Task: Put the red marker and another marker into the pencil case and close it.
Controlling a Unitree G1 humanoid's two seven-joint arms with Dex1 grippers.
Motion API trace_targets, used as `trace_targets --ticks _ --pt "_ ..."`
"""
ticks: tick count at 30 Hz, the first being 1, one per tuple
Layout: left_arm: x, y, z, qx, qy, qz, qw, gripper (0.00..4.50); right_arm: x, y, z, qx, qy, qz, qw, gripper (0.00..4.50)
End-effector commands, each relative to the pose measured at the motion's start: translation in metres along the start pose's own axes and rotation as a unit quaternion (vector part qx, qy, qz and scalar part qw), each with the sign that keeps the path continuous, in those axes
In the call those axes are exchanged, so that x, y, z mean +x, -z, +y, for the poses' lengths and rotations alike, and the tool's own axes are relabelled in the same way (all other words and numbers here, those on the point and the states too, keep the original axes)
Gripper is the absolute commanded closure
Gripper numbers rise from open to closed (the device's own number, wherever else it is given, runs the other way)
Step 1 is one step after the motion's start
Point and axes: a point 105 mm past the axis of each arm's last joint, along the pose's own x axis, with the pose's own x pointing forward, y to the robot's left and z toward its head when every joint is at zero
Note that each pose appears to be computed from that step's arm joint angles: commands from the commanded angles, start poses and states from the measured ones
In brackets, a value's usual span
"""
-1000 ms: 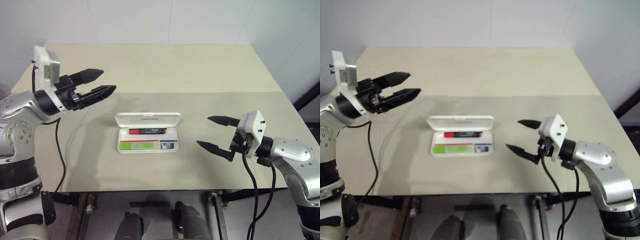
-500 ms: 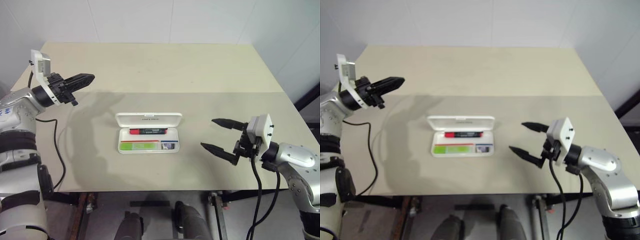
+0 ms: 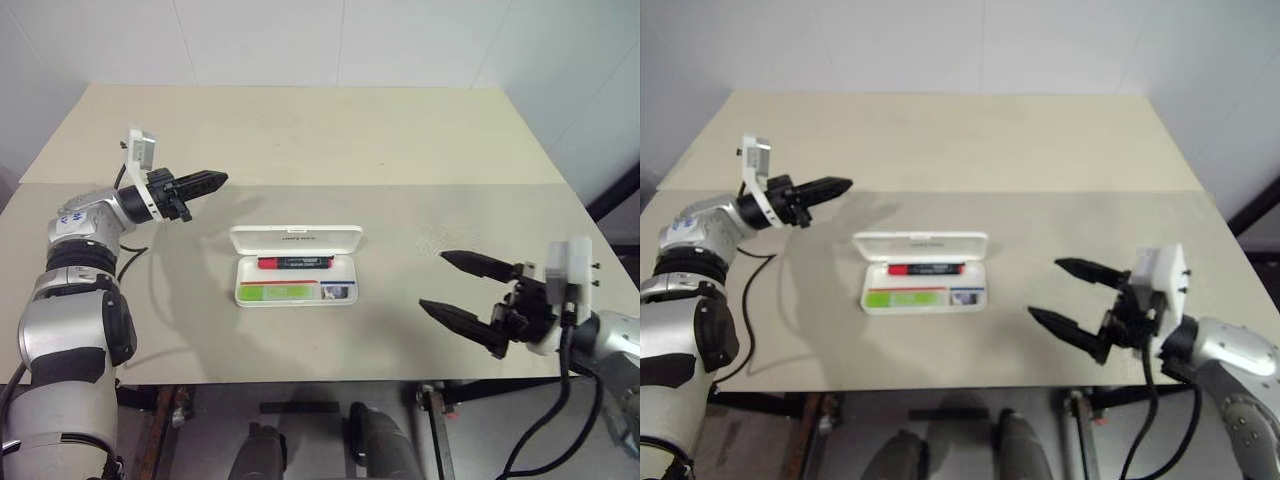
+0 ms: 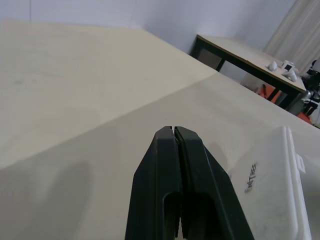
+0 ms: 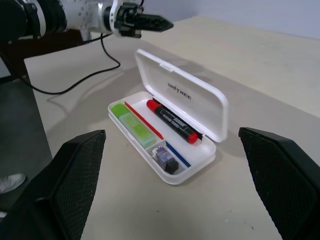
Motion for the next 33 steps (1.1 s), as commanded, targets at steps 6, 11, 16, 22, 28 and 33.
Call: trace_targets --ticks 6,11,16,22,28,33 --pt "0.02 0.009 -0.022 -0.036 0.089 0.031 0.995 4.46 -0.025 -0.006 0.003 -0.018 0.01 0.0 1.0 0.0" --pt "0.027 0.027 -0.037 -0.061 0.152 0.073 0.984 4.46 -0.022 -0.005 0.004 -0.023 0.02 -0.003 1.0 0.0" --pt "0.024 0.052 -0.048 -0.085 0.19 0.153 0.966 4.46 -0.024 -0.004 0.003 -0.026 0.025 -0.001 0.999 0.0" --pt "0.022 0.074 -0.05 -0.082 0.194 0.211 0.955 4.46 -0.034 0.005 0.004 -0.019 0.018 0.008 1.0 0.0" --pt "0.027 0.086 -0.061 -0.063 0.225 0.237 0.943 4.46 -0.042 0.017 0.003 -0.006 0.019 -0.007 1.0 0.0" --pt "0.027 0.097 -0.07 -0.058 0.248 0.257 0.932 4.46 -0.046 0.018 0.005 0.004 0.016 -0.037 0.999 0.0"
